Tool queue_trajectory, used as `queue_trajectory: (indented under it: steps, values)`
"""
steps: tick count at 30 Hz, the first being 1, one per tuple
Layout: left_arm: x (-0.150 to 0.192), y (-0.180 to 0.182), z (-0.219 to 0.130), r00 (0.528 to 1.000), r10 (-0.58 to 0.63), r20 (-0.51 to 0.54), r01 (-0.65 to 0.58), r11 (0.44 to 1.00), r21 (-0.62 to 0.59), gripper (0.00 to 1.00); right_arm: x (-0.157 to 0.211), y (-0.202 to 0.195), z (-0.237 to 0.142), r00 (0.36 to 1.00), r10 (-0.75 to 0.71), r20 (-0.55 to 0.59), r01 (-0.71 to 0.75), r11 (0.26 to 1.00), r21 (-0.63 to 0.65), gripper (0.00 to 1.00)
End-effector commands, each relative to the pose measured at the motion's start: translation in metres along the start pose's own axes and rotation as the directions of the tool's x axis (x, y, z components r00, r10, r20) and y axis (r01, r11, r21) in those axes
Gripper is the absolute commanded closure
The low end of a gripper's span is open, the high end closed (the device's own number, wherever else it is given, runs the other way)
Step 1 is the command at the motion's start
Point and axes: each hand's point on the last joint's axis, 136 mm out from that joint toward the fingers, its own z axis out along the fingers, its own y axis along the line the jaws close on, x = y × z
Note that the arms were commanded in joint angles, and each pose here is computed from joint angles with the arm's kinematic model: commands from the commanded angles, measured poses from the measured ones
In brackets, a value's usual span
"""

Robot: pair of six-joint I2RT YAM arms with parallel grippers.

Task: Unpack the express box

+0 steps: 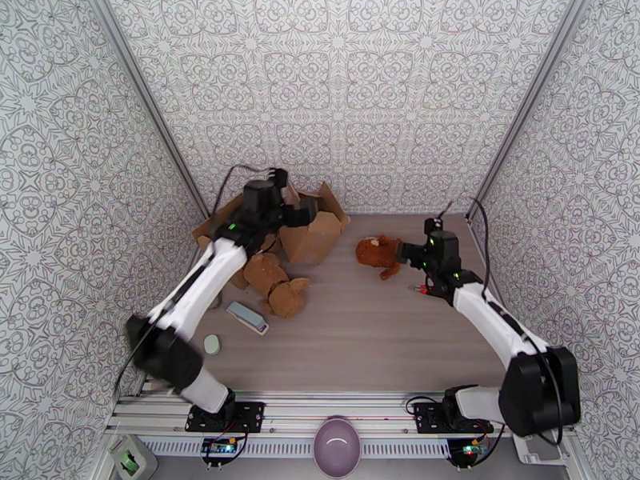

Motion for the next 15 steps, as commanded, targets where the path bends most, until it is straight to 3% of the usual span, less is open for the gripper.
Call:
queue_trajectory:
  steps: [1, 4, 8, 15]
  values:
    - [0.001, 0.036, -0.027, 0.992, 0.082, 0.092, -0.066, 0.985, -0.158, 0.01, 0.013, -0.029, -0.01, 0.998, -0.025, 0.061, 0.018, 0.993, 0.115, 0.01]
    - [0.026, 0.061, -0.054, 0.992, 0.115, 0.052, -0.099, 0.964, -0.246, 0.01, 0.032, -0.044, -0.014, 0.996, -0.036, 0.08, 0.023, 0.987, 0.157, 0.01]
    - [0.087, 0.104, -0.082, 0.991, 0.13, -0.036, -0.134, 0.921, -0.365, 0.01, 0.041, -0.056, -0.014, 0.995, -0.031, 0.098, 0.012, 0.981, 0.192, 0.01]
    - [0.165, 0.164, -0.088, 0.991, 0.12, -0.056, -0.132, 0.861, -0.492, 0.01, 0.063, -0.067, 0.009, 0.993, -0.101, 0.059, 0.085, 0.969, 0.231, 0.01]
